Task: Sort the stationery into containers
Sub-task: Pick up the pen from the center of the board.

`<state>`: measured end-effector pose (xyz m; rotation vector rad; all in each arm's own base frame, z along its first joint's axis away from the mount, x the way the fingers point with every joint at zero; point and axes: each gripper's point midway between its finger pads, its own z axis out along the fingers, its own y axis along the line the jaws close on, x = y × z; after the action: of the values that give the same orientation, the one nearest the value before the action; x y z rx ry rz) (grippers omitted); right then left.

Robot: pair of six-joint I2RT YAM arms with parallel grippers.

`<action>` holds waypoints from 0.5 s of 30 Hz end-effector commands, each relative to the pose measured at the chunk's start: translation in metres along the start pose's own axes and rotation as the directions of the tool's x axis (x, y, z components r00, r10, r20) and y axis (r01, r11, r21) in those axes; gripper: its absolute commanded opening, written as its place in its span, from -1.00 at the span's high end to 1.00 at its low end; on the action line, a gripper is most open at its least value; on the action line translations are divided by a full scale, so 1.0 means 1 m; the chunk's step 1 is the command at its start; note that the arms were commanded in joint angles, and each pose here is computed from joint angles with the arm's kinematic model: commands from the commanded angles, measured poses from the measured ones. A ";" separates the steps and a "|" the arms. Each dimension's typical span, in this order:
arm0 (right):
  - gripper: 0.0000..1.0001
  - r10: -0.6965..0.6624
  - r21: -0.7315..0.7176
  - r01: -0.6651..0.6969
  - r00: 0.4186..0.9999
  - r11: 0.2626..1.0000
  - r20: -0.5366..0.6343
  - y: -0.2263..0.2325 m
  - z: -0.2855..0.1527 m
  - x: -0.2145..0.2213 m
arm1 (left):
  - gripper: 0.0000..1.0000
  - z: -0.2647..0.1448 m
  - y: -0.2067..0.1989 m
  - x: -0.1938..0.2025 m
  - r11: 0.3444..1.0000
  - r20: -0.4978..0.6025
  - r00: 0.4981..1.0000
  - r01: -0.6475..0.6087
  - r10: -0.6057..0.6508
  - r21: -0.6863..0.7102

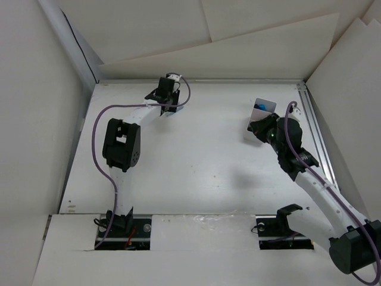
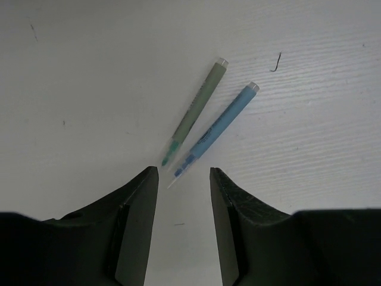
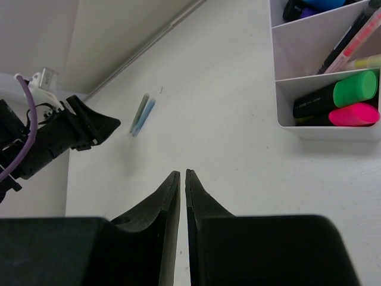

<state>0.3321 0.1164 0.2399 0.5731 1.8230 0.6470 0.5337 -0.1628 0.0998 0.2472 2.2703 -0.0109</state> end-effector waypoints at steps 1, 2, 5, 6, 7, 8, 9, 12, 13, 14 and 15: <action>0.71 -0.008 -0.064 0.009 1.000 0.998 0.027 0.020 -0.004 -0.012 | 0.27 0.004 -0.008 0.007 0.997 -0.043 0.997 -0.064 0.066 0.045; 0.69 -0.009 -0.057 0.011 1.000 0.998 0.021 0.019 -0.002 -0.010 | 0.27 0.004 -0.011 0.008 0.996 -0.043 0.997 -0.063 0.066 0.062; 0.69 -0.010 -0.056 0.011 1.000 0.998 0.020 0.020 0.000 -0.011 | 0.30 0.004 -0.015 0.005 0.995 -0.033 0.997 -0.061 0.064 0.083; 0.69 -0.010 -0.056 0.011 1.000 0.998 0.020 0.020 0.000 -0.011 | 0.30 0.007 -0.016 0.009 0.995 -0.042 0.997 -0.062 0.065 0.083; 0.69 -0.010 -0.056 0.011 1.000 0.998 0.020 0.020 0.000 -0.011 | 0.32 0.007 -0.016 0.009 0.995 -0.042 0.997 -0.062 0.065 0.083; 0.69 -0.010 -0.063 0.011 1.000 0.998 0.012 0.021 0.000 -0.010 | 0.32 0.007 -0.015 0.009 0.994 -0.041 0.996 -0.071 0.074 0.083; 0.69 -0.012 -0.057 0.012 1.000 0.998 0.006 0.019 0.002 -0.008 | 0.32 0.007 -0.015 0.009 0.994 -0.041 0.996 -0.071 0.074 0.083; 0.69 -0.013 -0.050 0.013 1.000 0.999 0.000 0.018 0.004 -0.006 | 0.32 0.013 -0.015 0.016 0.993 -0.063 0.994 -0.082 0.088 0.084; 0.69 -0.022 -0.050 0.022 1.000 0.998 0.000 0.017 0.004 -0.006 | 0.34 0.016 -0.014 0.015 0.994 -0.062 0.994 -0.083 0.087 0.074; 0.69 -0.022 -0.050 0.022 1.000 0.998 0.000 0.017 0.004 -0.006 | 0.35 0.015 -0.014 0.017 0.994 -0.070 0.994 -0.084 0.089 0.074; 0.69 -0.023 -0.057 0.022 1.000 0.998 -0.006 0.018 0.004 -0.005 | 0.35 0.018 -0.014 0.018 0.993 -0.071 0.993 -0.093 0.098 0.075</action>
<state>0.3345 0.1211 0.2296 0.5585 1.8624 0.6465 0.5253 -0.1731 0.0630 0.3749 2.3580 -0.0396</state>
